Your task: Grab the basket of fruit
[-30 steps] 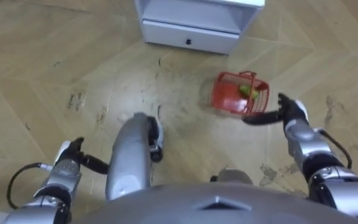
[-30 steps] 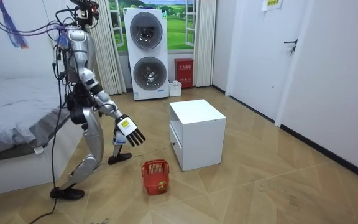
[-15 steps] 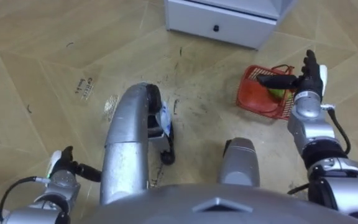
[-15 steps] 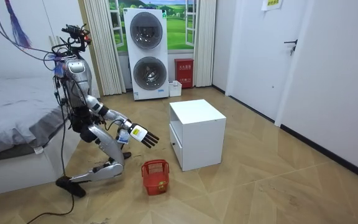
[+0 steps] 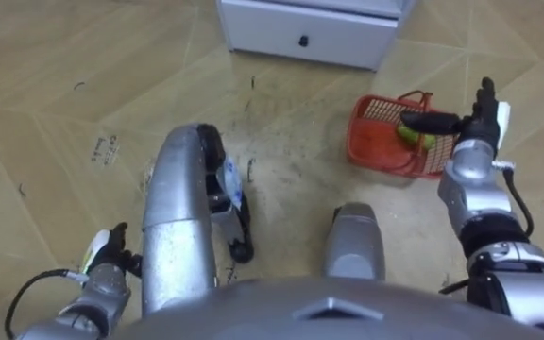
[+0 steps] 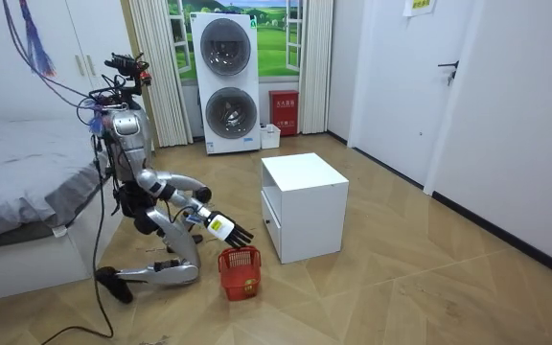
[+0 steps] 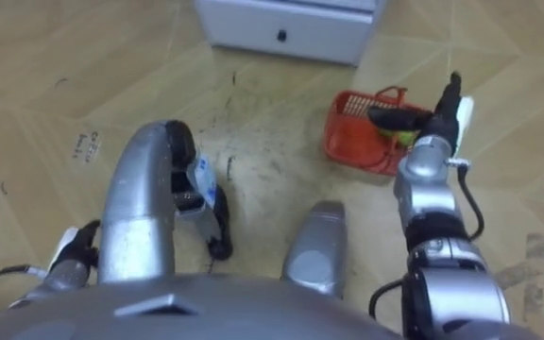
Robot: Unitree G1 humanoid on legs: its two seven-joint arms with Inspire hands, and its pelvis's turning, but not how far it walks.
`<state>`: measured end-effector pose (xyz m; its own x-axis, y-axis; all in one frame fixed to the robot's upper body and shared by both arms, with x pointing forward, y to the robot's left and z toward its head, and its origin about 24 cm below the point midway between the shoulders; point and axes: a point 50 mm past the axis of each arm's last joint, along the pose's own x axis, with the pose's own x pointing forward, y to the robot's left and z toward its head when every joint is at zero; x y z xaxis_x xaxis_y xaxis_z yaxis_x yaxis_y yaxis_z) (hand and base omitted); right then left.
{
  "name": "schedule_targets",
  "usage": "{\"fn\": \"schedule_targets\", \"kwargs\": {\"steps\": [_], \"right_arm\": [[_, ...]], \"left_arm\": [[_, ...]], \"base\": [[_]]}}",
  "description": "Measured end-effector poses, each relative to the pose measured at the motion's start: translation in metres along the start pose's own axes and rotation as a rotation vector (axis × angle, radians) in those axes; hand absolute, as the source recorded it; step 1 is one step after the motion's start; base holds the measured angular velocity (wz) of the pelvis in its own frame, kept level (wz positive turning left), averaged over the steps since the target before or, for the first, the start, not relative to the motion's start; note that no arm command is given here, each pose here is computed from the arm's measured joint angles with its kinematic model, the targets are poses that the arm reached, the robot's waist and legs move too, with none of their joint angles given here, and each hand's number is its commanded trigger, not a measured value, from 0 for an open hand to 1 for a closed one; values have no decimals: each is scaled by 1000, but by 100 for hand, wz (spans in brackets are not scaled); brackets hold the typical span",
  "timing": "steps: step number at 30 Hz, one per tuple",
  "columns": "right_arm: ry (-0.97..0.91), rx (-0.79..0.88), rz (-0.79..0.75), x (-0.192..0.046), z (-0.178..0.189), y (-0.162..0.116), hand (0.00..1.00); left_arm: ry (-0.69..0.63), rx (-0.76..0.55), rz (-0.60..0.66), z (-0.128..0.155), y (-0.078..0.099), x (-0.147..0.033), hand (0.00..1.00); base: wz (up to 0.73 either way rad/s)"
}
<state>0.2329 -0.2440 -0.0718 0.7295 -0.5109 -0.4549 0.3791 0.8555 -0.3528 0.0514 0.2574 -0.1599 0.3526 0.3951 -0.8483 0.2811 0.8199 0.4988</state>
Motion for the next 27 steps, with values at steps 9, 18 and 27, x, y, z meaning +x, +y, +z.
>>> {"fn": "schedule_targets", "kwargs": {"steps": [9,18,27], "right_arm": [[-34,-48,20,2,7,1,0],[-44,-67,1,6,10,-8,0],[17,-115,-16,14,3,-18,0]], "left_arm": [[44,27,-85,-12,-19,-6,0],[19,73,-116,-7,-22,-6,0],[25,63,-130,-7,-23,-6,0]], "base": [[-6],[0],[0]]}}
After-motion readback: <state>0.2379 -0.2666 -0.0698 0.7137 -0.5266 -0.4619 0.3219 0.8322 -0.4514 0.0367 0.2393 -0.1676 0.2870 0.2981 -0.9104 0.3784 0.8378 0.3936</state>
